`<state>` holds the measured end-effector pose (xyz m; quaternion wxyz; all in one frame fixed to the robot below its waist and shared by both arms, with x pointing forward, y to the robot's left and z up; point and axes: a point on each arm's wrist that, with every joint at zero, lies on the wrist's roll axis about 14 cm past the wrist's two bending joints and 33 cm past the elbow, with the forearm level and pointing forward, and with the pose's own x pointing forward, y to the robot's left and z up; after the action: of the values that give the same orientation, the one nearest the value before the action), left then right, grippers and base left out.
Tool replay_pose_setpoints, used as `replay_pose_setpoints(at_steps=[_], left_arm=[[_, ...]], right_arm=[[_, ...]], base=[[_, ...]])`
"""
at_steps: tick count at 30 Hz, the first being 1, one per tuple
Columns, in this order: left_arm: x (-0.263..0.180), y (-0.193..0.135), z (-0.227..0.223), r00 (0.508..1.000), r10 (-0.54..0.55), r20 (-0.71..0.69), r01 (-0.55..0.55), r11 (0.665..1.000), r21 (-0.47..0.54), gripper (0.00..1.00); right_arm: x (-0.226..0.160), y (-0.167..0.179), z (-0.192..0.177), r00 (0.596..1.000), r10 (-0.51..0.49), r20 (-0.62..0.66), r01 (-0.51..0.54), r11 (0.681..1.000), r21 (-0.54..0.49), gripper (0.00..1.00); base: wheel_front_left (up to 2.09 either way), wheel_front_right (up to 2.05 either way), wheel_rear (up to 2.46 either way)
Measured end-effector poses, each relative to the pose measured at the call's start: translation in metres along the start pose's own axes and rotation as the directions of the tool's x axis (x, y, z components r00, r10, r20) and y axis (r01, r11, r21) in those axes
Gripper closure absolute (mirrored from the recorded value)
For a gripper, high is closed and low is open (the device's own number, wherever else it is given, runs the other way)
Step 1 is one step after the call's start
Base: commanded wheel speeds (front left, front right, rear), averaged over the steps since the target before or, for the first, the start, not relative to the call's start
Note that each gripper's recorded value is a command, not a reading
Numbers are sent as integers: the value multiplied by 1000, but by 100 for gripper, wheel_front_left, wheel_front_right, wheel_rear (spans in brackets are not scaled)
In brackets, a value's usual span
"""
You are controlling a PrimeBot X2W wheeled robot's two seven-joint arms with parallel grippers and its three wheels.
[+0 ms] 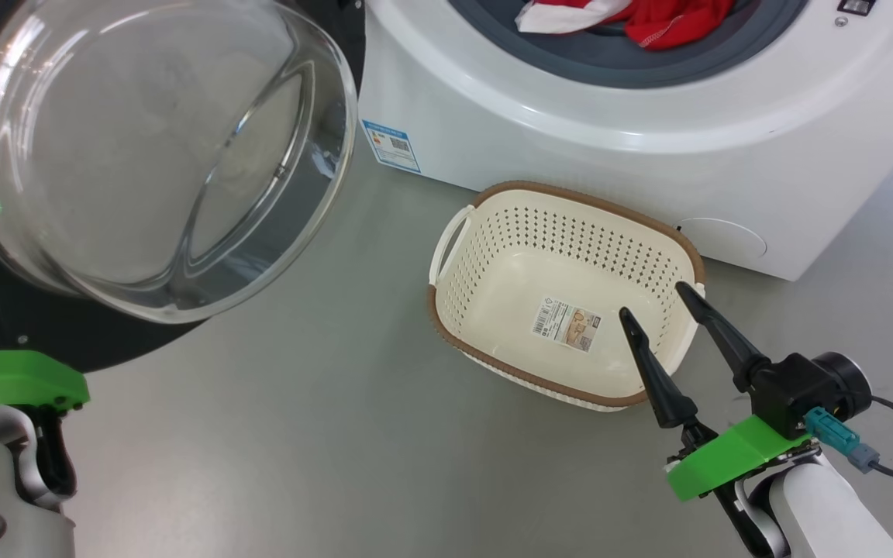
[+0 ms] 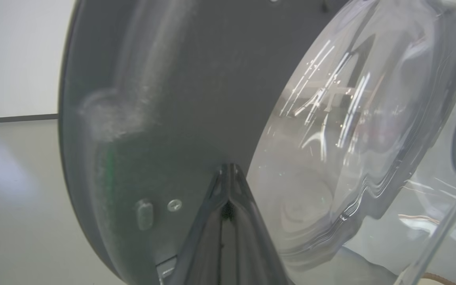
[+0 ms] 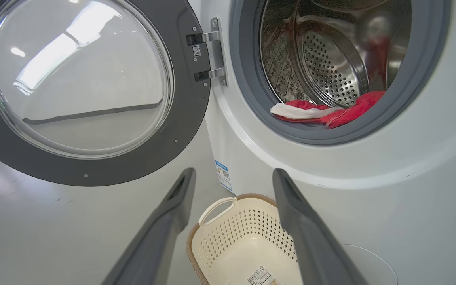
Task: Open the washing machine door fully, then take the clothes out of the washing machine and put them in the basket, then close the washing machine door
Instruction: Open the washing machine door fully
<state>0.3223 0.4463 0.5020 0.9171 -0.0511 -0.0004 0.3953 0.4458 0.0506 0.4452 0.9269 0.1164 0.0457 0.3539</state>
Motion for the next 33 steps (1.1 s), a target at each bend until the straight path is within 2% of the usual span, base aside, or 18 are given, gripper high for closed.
replay_pose_setpoints(at_steps=[11,19,20,21,22,23,24,28,33], left_arm=[[1,-13,-7,1000,-29,-11,29,1000,9,100],[0,-20,12,997,-52,51,52,999,-3,100],[0,-22,16,996,-57,65,57,998,-4,79],[0,-24,21,995,-62,81,63,998,-2,72],[-1,-25,26,993,-67,99,67,998,2,43],[-3,-25,30,991,-77,113,77,997,9,9],[-5,-25,34,989,-79,127,78,997,14,0],[-14,-28,49,978,-96,183,95,995,15,0],[-27,-47,69,949,-183,256,191,982,-7,0]], right_arm=[[0,-6,2,1000,-14,5,14,1000,-9,0],[-2,-4,9,1000,-19,18,19,1000,-10,0],[-2,-4,10,1000,-20,21,21,1000,-10,0],[-2,-3,11,999,-22,24,22,1000,-11,0],[-3,-3,12,999,-23,26,23,1000,-11,0],[-3,-3,13,999,-25,28,25,1000,-11,0],[-3,-2,15,999,-26,31,27,1000,-11,0],[-6,-4,23,998,-40,50,41,999,-15,0],[-12,-12,37,994,-77,82,79,997,-26,0]], base=[[0,0,0],[0,0,0],[0,0,0],[0,0,0],[0,0,0],[0,0,0],[0,0,0],[0,0,0],[0,0,0]])
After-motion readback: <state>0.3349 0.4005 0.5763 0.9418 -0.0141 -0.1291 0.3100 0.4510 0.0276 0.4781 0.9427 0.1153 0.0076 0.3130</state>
